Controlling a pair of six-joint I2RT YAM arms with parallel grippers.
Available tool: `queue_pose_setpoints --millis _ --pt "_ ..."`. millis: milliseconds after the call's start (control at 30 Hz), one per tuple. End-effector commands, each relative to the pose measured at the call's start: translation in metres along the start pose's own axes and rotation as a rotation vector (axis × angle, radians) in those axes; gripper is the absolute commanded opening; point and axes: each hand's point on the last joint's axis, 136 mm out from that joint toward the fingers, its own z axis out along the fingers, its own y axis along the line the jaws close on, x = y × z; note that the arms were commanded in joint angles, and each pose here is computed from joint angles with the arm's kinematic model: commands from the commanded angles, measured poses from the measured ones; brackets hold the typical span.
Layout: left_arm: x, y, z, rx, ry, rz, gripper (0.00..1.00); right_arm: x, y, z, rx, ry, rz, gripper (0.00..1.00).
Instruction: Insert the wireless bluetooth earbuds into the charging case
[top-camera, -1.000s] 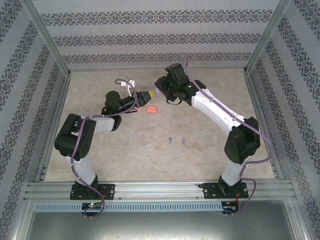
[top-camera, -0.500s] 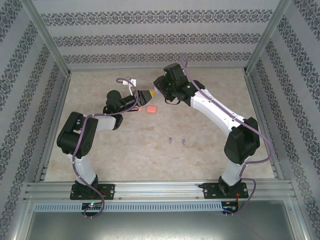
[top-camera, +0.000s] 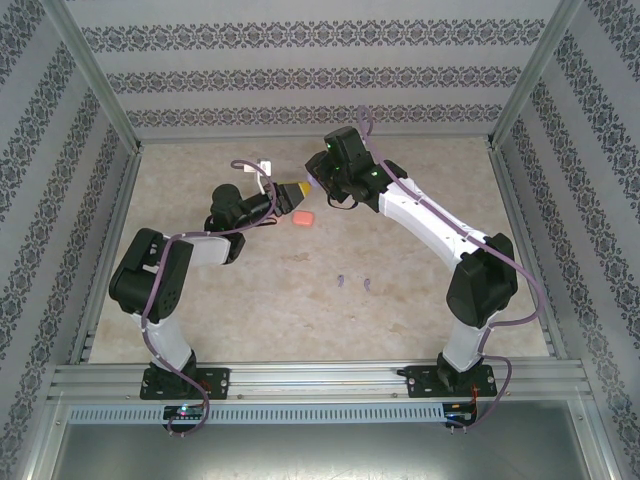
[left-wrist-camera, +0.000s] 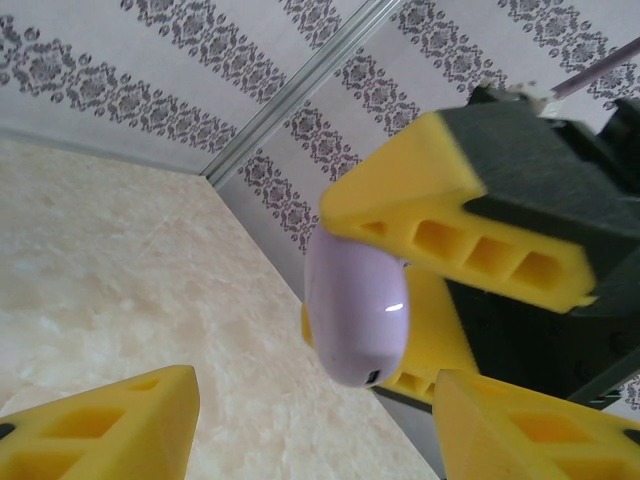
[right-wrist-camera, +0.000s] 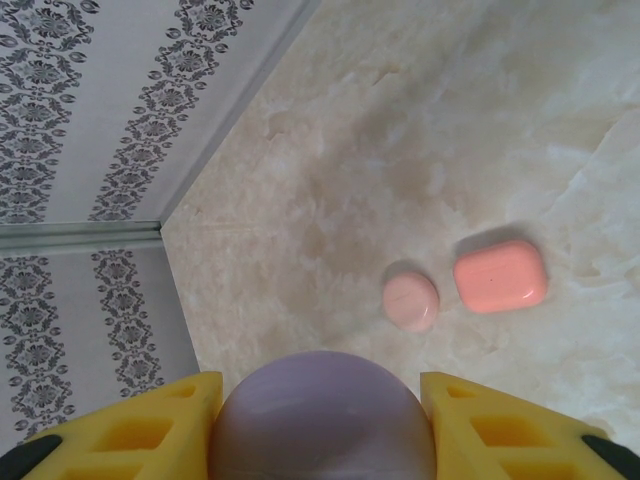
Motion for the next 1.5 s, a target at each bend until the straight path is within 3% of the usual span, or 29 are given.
queue_pose_setpoints --millis 0,333,567,967,1133,1467 --pt "-0.008 -0.015 0.002 0.020 -0.024 0.062 0.63 0.003 0.007 0.003 -0.011 -0.014 0.010 0.38" --pt "-0.009 -0.013 0.012 0.021 -0.023 0.064 0.61 0.013 0.013 0.008 -0.019 0.013 -0.001 0.38" --pt "-0.008 -0.009 0.015 0.019 -0.021 0.060 0.51 0.016 0.015 0.010 -0.027 0.022 0.000 0.38" --pt "-0.004 -0.003 0.017 0.012 -0.014 0.052 0.48 0.018 0.016 0.012 -0.031 0.029 0.003 0.37" --pt "-0.004 -0.001 0.017 0.008 -0.013 0.049 0.38 0.019 0.015 0.012 -0.031 0.031 0.003 0.37" --pt "-0.001 -0.003 0.017 0.014 -0.007 0.043 0.28 0.017 0.016 0.013 -0.038 0.027 0.011 0.38"
